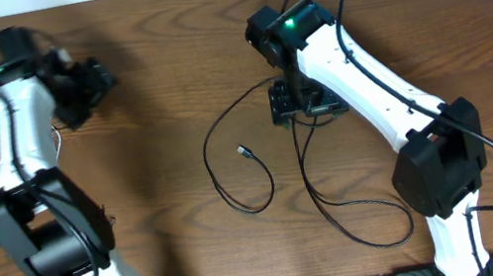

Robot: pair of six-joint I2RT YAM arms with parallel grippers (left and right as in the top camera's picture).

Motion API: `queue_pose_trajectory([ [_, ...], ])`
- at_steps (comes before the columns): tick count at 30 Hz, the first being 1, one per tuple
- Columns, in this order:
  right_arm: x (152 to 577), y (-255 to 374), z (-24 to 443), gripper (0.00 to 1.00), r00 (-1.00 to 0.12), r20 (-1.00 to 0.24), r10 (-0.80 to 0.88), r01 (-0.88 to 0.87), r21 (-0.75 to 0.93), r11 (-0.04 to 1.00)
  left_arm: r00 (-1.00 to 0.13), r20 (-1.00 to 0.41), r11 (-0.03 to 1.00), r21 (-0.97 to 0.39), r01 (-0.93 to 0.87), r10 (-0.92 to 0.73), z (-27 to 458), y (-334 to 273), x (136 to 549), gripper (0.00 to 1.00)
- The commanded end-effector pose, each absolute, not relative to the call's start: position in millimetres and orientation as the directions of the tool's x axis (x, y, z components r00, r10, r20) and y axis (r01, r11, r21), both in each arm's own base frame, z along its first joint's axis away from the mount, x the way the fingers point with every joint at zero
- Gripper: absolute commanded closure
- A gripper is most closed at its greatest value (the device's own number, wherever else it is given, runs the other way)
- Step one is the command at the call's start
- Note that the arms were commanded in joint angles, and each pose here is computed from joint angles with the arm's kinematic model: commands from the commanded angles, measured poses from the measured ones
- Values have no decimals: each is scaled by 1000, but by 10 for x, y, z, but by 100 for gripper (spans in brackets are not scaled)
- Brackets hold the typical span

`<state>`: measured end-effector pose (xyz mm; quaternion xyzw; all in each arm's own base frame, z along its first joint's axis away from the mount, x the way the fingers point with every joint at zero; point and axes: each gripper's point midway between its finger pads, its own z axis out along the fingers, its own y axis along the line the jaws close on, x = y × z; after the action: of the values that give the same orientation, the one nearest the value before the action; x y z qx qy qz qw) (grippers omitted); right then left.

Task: Untangle cables
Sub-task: 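Release the white cable at left and move the right gripper over the black cables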

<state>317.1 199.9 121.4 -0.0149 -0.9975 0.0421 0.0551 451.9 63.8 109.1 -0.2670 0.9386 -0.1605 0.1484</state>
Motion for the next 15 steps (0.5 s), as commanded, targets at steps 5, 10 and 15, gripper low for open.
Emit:
queue_pose_trajectory([
  [5, 2980, 2028, 1565, 14, -994, 91, -62, -64, -20, 998, -883, -191, 892, -239, -383, -430, 1145, 217, 4311, 11],
  [10, 2834, 1893, 2209, 8, -989, -121, -88, -83, -46, 996, -872, -300, 912, -266, -313, -387, 1716, 16, 4210, 11],
  [15, 2565, 1807, 2730, 1, -946, -305, -111, -93, -71, 993, -829, -429, 922, -302, -242, -358, 2452, -150, 3882, 11],
])
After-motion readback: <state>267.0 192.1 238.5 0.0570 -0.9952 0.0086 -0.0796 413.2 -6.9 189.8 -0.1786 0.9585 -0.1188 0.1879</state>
